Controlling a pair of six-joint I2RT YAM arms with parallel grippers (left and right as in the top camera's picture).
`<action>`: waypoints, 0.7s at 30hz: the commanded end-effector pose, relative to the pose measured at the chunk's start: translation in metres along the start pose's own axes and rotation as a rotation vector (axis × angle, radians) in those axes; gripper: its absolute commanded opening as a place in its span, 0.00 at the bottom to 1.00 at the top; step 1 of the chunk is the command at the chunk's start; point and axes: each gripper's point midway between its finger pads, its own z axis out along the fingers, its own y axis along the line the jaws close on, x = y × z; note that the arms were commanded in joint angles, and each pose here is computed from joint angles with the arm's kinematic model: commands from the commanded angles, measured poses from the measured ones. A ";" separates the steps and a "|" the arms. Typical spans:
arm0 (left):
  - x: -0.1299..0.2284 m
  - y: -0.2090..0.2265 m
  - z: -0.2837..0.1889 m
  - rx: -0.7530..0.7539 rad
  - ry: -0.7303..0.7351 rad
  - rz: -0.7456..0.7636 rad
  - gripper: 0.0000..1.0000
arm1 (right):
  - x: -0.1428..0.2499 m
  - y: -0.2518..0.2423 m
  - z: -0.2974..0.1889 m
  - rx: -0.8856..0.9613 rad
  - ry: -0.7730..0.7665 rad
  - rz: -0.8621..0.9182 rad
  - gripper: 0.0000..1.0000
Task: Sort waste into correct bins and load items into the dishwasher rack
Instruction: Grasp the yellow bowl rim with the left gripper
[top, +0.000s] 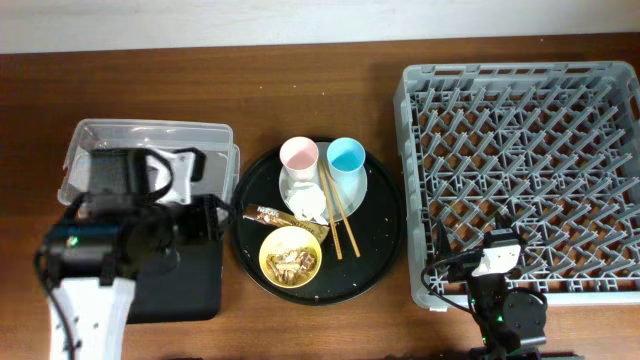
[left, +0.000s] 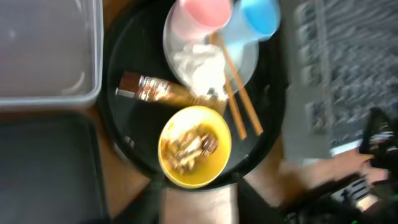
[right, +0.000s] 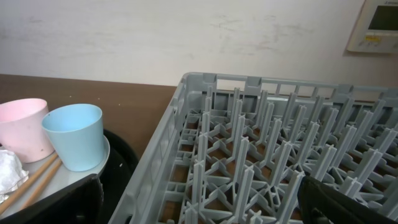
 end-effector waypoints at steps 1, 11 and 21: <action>0.015 0.004 0.018 -0.127 0.081 0.032 0.23 | 0.003 -0.002 0.000 0.009 0.006 0.001 0.98; 0.086 -0.062 0.126 -0.103 0.141 0.152 0.26 | 0.003 -0.002 0.000 0.009 0.006 0.001 0.98; 0.107 -0.051 0.207 -0.233 0.244 0.192 0.30 | 0.003 -0.002 0.000 0.009 0.006 0.001 0.98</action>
